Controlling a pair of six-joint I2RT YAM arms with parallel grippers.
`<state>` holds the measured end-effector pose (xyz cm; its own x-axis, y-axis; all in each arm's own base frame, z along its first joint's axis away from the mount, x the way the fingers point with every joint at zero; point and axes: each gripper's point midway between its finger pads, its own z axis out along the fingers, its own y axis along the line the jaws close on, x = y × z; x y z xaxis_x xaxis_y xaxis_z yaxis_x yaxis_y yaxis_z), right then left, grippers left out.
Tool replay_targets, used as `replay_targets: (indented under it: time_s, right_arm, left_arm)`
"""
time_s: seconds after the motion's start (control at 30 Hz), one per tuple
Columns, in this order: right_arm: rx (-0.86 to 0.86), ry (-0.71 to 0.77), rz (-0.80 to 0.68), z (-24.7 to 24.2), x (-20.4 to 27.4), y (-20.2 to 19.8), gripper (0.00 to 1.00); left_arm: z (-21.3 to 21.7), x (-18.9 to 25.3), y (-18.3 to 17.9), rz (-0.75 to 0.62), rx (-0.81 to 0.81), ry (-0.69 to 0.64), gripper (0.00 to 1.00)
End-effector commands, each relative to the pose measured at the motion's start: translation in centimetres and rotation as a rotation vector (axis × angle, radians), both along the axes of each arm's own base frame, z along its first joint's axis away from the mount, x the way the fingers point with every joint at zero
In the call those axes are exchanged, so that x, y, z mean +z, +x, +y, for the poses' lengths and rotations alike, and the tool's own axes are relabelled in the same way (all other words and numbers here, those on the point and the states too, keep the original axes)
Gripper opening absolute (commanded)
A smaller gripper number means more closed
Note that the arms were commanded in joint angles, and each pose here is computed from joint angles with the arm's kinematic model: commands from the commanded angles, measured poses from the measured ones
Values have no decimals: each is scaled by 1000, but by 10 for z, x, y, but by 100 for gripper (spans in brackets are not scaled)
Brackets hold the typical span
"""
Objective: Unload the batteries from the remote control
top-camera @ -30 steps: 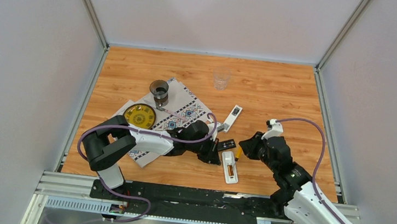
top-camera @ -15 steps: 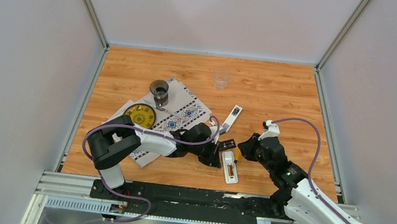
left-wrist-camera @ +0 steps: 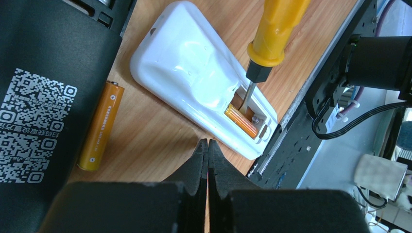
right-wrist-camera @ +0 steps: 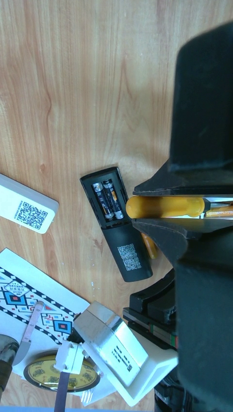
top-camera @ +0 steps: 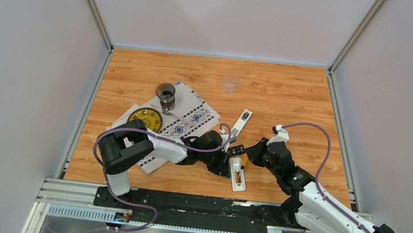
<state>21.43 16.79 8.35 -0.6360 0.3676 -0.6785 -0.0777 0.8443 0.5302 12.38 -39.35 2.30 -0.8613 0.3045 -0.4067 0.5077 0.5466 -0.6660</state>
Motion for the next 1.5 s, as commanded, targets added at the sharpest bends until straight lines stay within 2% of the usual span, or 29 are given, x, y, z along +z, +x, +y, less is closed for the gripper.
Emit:
replay_targets:
  time_s: [0.0, 0.43, 1.47]
  right_arm:
    - [-9, 97, -4, 11, 10, 1, 0]
    - [-6, 155, 52, 21, 2, -1, 0]
    - [-80, 152, 71, 11, -11, 2, 0]
  left_arm:
    - [-13, 11, 4, -2, 7, -41, 0]
    - [-15, 6, 4, 12, 11, -45, 0]
    - [-14, 8, 1, 9, 4, -52, 0]
